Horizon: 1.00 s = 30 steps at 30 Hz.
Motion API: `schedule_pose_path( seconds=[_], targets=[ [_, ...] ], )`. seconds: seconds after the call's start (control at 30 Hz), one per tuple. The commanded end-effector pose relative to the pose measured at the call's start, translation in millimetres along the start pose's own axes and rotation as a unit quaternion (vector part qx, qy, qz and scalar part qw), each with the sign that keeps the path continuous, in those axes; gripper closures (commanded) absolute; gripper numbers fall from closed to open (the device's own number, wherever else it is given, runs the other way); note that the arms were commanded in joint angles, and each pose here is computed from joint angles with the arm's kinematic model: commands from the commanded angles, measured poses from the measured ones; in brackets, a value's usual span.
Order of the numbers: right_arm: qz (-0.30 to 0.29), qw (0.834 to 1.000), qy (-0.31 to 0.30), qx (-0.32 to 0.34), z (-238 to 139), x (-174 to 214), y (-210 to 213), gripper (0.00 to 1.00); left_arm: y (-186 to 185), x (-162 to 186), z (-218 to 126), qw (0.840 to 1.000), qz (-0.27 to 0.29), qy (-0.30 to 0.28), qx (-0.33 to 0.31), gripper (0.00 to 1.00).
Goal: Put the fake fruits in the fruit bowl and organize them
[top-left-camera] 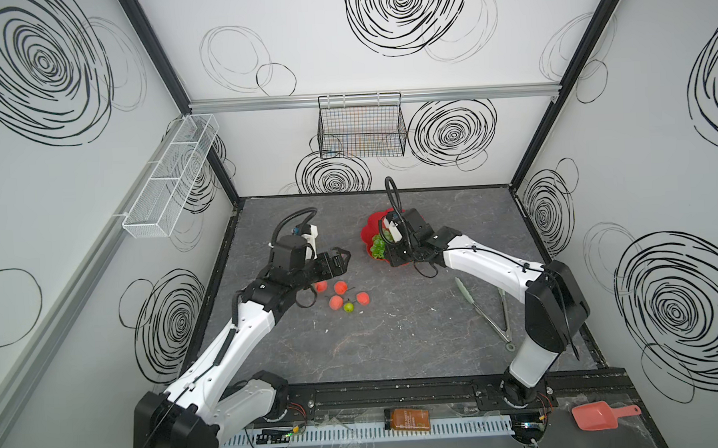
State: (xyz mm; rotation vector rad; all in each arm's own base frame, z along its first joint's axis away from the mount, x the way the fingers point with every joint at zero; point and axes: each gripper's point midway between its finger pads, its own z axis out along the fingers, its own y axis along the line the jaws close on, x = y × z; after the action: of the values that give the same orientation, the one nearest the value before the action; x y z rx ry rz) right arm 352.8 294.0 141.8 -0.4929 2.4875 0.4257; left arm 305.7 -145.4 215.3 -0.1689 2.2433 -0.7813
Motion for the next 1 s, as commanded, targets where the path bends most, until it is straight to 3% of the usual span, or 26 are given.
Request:
schedule_pose_path(
  seconds=[0.0,0.4,0.7,0.97],
  targets=[
    [-0.012,0.999,-0.028,-0.021,-10.2,-3.8,31.4,0.57,19.5,16.9,-13.2,0.999,-0.02,0.015,-0.023,0.04],
    [-0.093,0.993,0.029,-0.065,26.6,49.9,122.6,0.58,68.3,48.1,-43.7,0.994,-0.093,0.009,-0.058,0.04],
    [-0.11,0.989,0.068,-0.072,61.9,72.7,134.9,0.58,97.8,40.3,-47.6,0.987,-0.15,-0.007,-0.049,0.04],
    [-0.111,0.988,0.079,-0.079,71.8,79.7,139.3,0.59,101.1,37.3,-46.3,0.987,-0.155,-0.006,-0.044,0.04]
  ],
)
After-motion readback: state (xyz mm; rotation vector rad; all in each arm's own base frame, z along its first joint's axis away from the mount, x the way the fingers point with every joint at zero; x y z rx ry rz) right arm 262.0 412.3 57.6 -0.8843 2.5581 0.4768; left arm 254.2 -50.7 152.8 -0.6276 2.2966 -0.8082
